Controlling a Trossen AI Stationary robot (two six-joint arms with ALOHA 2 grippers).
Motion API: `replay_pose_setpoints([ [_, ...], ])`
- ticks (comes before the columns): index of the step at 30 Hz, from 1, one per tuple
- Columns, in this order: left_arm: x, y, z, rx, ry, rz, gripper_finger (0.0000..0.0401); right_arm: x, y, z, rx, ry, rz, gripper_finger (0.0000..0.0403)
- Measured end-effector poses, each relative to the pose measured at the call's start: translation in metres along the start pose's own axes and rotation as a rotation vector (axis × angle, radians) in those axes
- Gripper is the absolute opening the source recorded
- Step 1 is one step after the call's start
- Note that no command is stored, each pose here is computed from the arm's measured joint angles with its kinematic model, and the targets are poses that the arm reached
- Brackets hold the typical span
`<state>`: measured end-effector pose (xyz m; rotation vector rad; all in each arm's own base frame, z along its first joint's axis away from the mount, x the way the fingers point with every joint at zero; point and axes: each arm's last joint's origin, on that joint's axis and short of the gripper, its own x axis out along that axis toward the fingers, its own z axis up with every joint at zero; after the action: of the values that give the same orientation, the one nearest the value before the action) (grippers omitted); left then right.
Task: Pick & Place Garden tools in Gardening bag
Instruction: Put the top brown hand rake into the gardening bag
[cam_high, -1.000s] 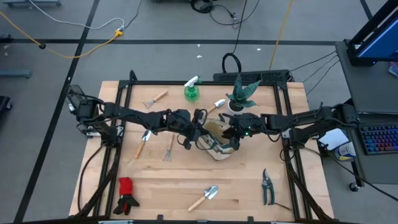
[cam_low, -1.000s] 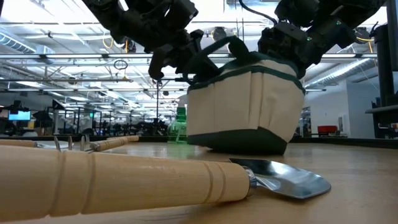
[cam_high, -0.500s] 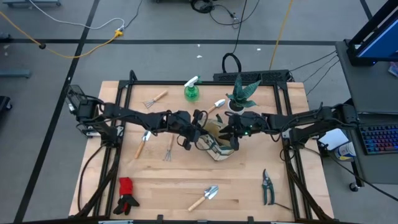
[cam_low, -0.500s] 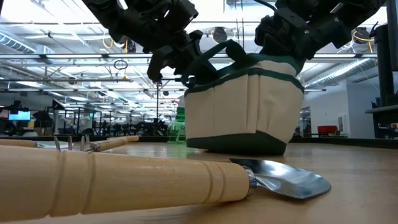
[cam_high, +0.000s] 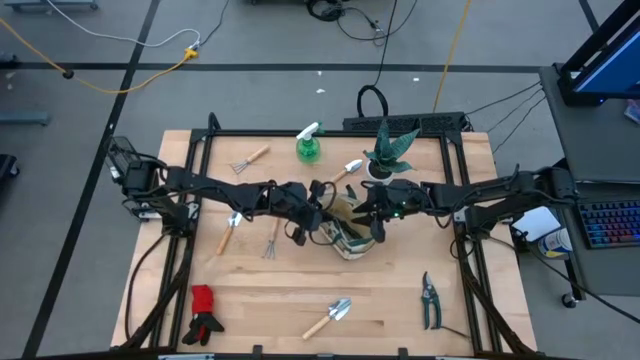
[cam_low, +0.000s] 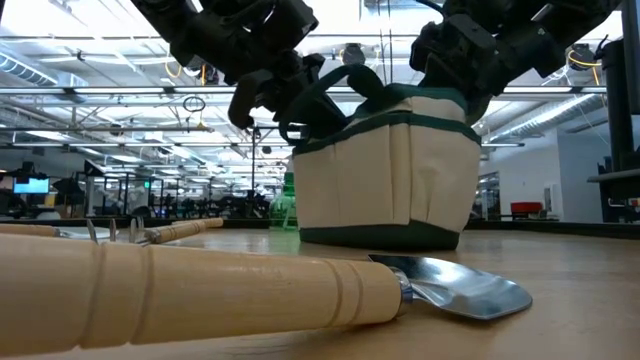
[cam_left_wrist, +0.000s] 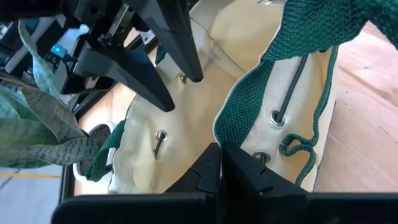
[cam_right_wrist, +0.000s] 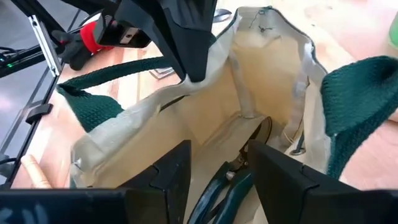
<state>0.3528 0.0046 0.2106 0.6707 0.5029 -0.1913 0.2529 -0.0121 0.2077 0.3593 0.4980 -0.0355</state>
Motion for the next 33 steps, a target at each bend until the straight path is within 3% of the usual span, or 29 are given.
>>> replay_pose_setpoints([
  [12,-0.001,-0.004,0.005,-0.029,0.022,0.042,0.0027,-0.018,0.006,0.012,-0.002,-0.084,0.036,0.0155],
  [19,-0.001,-0.009,0.009,-0.029,0.022,0.035,0.0034,-0.021,0.011,0.012,-0.015,-0.051,0.165,0.0155],
  [26,-0.001,-0.013,0.012,-0.051,0.011,0.032,0.0115,-0.022,0.012,0.011,-0.055,-0.039,0.209,0.016],
  [33,-0.015,-0.018,0.032,-0.089,0.018,0.128,0.0194,-0.022,0.012,0.012,-0.101,-0.049,0.195,0.0203],
])
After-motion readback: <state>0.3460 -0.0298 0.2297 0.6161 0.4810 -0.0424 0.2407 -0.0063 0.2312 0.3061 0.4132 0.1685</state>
